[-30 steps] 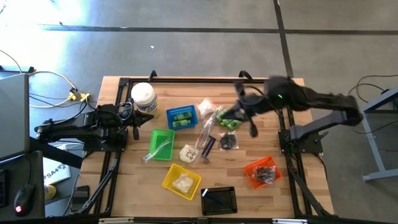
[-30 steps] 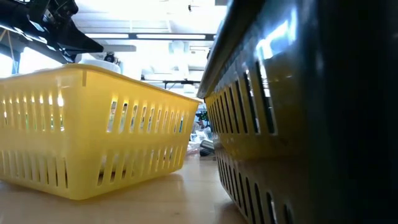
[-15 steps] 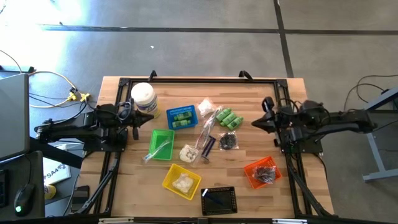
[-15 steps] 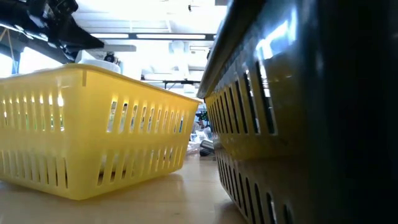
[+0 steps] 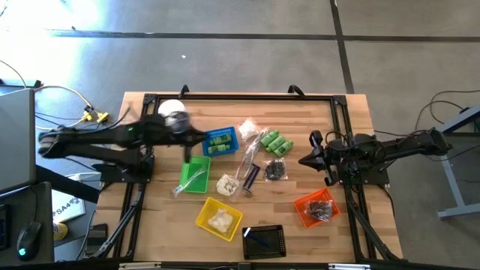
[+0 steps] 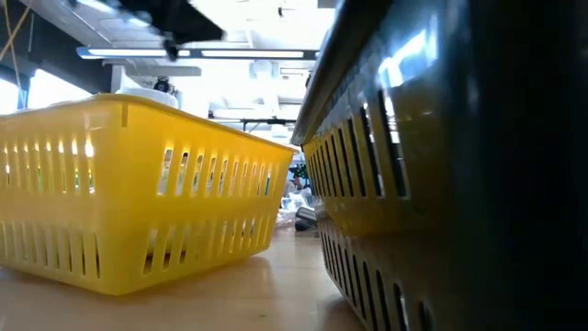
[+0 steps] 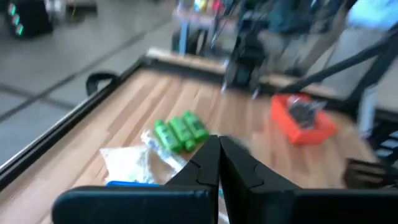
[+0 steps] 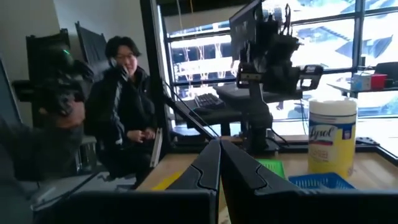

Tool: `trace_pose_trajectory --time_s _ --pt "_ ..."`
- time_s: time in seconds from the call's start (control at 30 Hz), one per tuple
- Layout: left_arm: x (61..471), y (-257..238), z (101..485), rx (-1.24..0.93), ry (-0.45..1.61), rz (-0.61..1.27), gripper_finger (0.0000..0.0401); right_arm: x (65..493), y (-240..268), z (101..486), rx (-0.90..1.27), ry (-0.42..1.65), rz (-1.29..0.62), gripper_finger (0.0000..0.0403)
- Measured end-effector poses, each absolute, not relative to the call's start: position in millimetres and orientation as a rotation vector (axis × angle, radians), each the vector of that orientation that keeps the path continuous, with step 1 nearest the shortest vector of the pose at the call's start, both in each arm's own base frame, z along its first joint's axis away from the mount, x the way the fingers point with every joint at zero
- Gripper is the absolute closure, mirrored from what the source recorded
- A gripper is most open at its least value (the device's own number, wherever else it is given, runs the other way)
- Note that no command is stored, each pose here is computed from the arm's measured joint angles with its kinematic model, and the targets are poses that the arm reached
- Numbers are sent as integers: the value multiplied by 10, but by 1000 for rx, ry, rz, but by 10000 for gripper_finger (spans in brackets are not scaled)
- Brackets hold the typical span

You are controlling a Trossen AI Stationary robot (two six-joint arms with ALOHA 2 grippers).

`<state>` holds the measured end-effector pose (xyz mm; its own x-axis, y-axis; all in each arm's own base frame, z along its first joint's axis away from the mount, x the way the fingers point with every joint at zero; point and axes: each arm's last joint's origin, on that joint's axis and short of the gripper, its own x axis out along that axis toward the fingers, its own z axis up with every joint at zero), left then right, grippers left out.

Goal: Pick & Place Travel size toiletries
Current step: Put the blue toothbrush into the green bin

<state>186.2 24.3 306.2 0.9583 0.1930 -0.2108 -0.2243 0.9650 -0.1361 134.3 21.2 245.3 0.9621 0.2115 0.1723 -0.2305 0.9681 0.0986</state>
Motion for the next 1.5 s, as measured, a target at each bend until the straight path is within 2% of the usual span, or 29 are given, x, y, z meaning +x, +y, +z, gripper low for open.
trace_pose_trajectory --time_s 0.1,0.2,0.4,0.53,0.7,0.9,1.03,1.27,1.5 --pt "2264 290 3246 -115 342 211 394 1344 230 2376 110 -140 222 400" --pt "2666 335 3401 -78 488 199 369 1353 249 2316 111 -112 231 400" --pt "3444 444 3505 -48 741 241 271 1344 305 2271 108 -89 271 400" --pt "3864 545 3380 -50 911 257 204 1337 342 2261 109 -78 298 400" --pt "4289 749 2951 -47 1033 284 157 1322 398 2258 110 -72 339 400" --pt "4476 1177 2384 -131 1126 353 143 1295 480 2257 114 -69 378 400" --pt "4530 1354 2145 -250 1134 309 143 1280 520 2249 109 -62 362 400" --pt "4608 1302 1990 -315 1137 266 143 1262 562 2235 74 -54 361 400" --pt "4649 1297 1914 -343 1129 305 143 1260 566 2238 47 -62 359 400"
